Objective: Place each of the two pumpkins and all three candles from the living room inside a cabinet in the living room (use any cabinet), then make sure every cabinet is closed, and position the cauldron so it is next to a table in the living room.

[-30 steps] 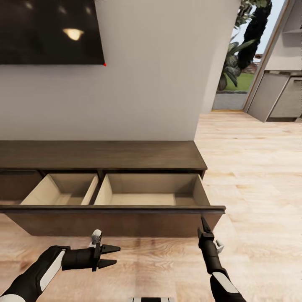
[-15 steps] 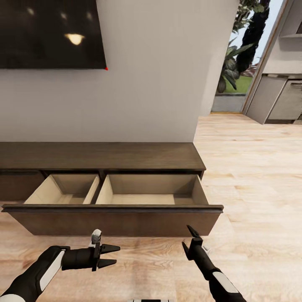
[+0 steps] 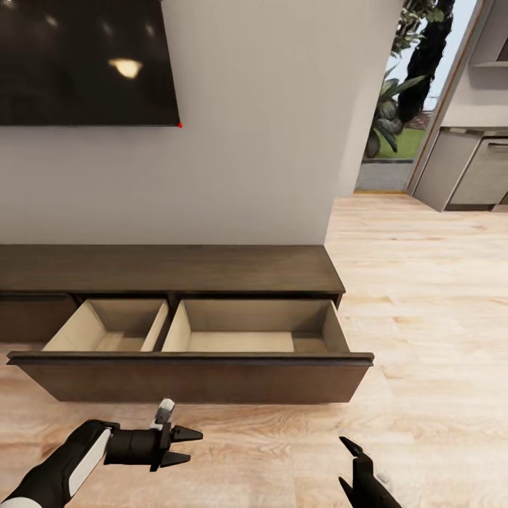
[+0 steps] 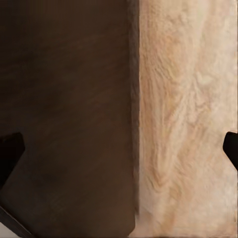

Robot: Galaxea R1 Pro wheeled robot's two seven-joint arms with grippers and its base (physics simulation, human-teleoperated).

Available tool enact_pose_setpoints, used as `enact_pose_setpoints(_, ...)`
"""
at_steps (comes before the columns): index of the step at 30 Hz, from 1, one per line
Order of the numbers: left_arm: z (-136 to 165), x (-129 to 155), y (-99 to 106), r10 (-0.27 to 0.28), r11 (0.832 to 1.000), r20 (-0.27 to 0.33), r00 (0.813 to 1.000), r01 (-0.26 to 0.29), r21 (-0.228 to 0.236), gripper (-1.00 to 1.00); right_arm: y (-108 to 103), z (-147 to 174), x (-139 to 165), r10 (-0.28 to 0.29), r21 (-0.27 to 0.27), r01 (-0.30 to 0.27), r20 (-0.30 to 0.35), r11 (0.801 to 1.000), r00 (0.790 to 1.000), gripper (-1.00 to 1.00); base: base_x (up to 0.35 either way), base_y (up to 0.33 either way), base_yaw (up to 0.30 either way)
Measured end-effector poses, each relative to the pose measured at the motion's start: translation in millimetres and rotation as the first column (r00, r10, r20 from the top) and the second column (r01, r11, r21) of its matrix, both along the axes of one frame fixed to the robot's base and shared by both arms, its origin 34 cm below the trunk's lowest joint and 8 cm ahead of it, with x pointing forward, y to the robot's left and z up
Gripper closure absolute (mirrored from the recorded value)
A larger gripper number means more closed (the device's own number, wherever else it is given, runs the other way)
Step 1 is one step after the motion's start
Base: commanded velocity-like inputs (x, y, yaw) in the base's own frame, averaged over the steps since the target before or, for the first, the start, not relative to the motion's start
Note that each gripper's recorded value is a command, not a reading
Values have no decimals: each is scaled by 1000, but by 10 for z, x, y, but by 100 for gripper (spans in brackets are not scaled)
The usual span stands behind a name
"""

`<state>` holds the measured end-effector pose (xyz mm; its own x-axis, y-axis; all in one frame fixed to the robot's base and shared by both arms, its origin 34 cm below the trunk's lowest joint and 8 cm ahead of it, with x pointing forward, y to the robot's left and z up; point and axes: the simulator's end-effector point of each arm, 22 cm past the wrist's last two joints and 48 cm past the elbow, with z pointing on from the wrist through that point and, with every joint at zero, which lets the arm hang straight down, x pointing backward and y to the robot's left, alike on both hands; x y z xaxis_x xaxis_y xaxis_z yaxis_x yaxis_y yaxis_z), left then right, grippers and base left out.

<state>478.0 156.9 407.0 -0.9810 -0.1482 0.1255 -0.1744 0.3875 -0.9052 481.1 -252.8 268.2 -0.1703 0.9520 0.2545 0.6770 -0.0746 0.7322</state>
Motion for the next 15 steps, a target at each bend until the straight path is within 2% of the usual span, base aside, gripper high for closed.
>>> enact_pose_setpoints(4, -53, -48, 59, 0, 999, -28, 1000, 1, 44, -100, -45, -8, -218, -6, -6, 6, -35, 1000, 999, -100, 0, 0, 0)
enact_pose_setpoints(8, -112, -63, 127, -6, 993, -43, 999, 11, 114, -100, -234, 42, -304, -5, -29, 3, -56, 1000, 998, -100, 0, 0, 0)
enact_pose_setpoints(15, 1, -32, 154, -5, 991, -47, 999, 11, 135, -100, -290, 207, -267, -15, -30, 13, -51, 999, 999, -100, 0, 0, 0)
